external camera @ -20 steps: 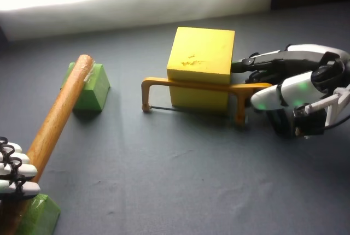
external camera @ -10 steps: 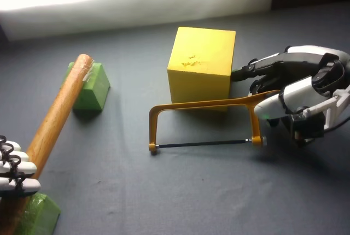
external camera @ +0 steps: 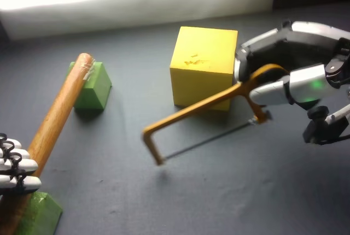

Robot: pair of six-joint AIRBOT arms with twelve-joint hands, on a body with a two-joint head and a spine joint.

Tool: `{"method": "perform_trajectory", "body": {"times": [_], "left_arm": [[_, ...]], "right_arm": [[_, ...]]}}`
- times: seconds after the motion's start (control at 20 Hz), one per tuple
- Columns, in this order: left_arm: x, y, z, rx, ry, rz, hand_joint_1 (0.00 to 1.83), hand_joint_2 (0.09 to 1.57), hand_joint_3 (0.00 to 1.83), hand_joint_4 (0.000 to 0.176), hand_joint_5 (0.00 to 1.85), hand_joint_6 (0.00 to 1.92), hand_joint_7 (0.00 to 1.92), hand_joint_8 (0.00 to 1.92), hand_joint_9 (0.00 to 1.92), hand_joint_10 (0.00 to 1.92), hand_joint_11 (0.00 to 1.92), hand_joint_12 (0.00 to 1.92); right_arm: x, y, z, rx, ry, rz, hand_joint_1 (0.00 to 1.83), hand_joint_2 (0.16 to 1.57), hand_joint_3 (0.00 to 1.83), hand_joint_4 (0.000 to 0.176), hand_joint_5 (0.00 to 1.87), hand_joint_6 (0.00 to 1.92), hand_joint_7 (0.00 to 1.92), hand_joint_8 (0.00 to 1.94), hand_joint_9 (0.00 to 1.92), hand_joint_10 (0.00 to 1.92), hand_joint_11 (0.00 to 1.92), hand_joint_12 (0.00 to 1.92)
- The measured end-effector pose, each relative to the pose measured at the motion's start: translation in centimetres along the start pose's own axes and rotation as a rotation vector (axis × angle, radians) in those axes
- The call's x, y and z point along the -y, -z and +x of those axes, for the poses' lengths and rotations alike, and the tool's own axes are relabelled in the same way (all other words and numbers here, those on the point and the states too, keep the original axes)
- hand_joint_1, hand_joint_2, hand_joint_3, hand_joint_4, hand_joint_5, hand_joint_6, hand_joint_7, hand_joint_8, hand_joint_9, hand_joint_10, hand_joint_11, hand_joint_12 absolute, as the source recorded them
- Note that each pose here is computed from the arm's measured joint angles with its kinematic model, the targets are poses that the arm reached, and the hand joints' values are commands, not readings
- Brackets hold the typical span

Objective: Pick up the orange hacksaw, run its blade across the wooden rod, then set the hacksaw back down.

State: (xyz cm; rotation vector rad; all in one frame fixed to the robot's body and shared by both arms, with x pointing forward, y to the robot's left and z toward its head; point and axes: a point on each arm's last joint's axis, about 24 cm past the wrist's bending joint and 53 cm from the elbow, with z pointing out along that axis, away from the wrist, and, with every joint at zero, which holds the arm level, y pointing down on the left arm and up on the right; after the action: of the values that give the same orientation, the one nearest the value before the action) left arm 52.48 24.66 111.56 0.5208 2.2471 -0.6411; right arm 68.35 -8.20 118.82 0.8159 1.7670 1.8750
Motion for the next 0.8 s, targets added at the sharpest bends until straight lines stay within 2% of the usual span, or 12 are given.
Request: {"method": "perform_trajectory", "body": {"times": [0.1, 0.15, 0.3, 0.4, 0.55, 0.7, 0.8], "left_arm": [[-0.1, 0.0, -0.1, 0.005, 0.007, -0.003, 0.00, 1.27, 0.00, 0.000, 0.03, 0.00, 0.00, 0.00, 0.00, 0.00, 0.00, 0.00], [-0.2, 0.0, -0.2, 0.007, 0.006, -0.006, 0.00, 1.27, 0.00, 0.000, 0.03, 0.00, 0.00, 0.00, 0.00, 0.00, 0.00, 0.00], [-0.1, 0.0, -0.2, 0.006, 0.005, -0.004, 0.00, 1.27, 0.00, 0.000, 0.03, 0.00, 0.00, 0.00, 0.00, 0.00, 0.00, 0.00], [-0.1, 0.0, -0.2, 0.006, 0.005, -0.003, 0.00, 1.27, 0.00, 0.000, 0.03, 0.00, 0.01, 0.00, 0.00, 0.00, 0.00, 0.00], [0.0, 0.0, -0.3, 0.009, 0.005, -0.001, 0.00, 1.28, 0.00, 0.000, 0.03, 0.00, 0.00, 0.00, 0.00, 0.00, 0.00, 0.00], [0.1, 0.0, -0.3, 0.010, 0.006, 0.004, 0.00, 1.28, 0.00, 0.000, 0.02, 0.00, 0.00, 0.00, 0.00, 0.00, 0.00, 0.00], [0.5, -0.2, -0.1, 0.008, 0.008, 0.012, 0.00, 1.28, 0.00, 0.000, 0.03, 0.01, 0.01, 0.00, 0.00, 0.00, 0.00, 0.00]], "right_arm": [[-1.4, 0.7, 0.7, -0.031, 0.031, -0.048, 1.38, 1.10, 0.00, 0.000, 0.83, 0.98, 1.01, 0.92, 1.09, 1.11, 0.96, 1.13], [-1.8, 1.1, 0.5, -0.028, 0.039, -0.055, 1.38, 1.13, 0.00, 0.000, 0.79, 1.05, 0.95, 1.00, 1.01, 1.19, 0.96, 1.13], [-3.8, 2.0, -0.2, -0.016, 0.052, -0.101, 1.38, 1.13, 0.00, 0.000, 0.80, 1.05, 0.95, 0.99, 1.00, 1.20, 0.95, 1.14], [-5.0, 2.2, -0.5, -0.003, 0.096, -0.143, 1.38, 1.12, 0.00, 0.000, 0.82, 1.03, 0.96, 0.98, 1.00, 1.19, 0.95, 1.14], [-8.6, 2.2, -1.2, 0.062, 0.175, -0.259, 1.37, 1.14, 0.00, 0.000, 0.78, 1.08, 0.94, 1.01, 0.99, 1.21, 0.94, 1.14], [-11.0, 2.0, -2.5, 0.153, 0.122, -0.354, 1.39, 1.10, 0.00, 0.000, 0.85, 0.96, 1.01, 0.91, 1.12, 1.07, 1.00, 1.11], [-11.8, 1.1, -2.6, 0.205, 0.162, -0.379, 1.39, 1.08, 0.00, 0.000, 0.88, 0.92, 1.03, 0.87, 1.14, 1.03, 1.04, 1.05]]}}
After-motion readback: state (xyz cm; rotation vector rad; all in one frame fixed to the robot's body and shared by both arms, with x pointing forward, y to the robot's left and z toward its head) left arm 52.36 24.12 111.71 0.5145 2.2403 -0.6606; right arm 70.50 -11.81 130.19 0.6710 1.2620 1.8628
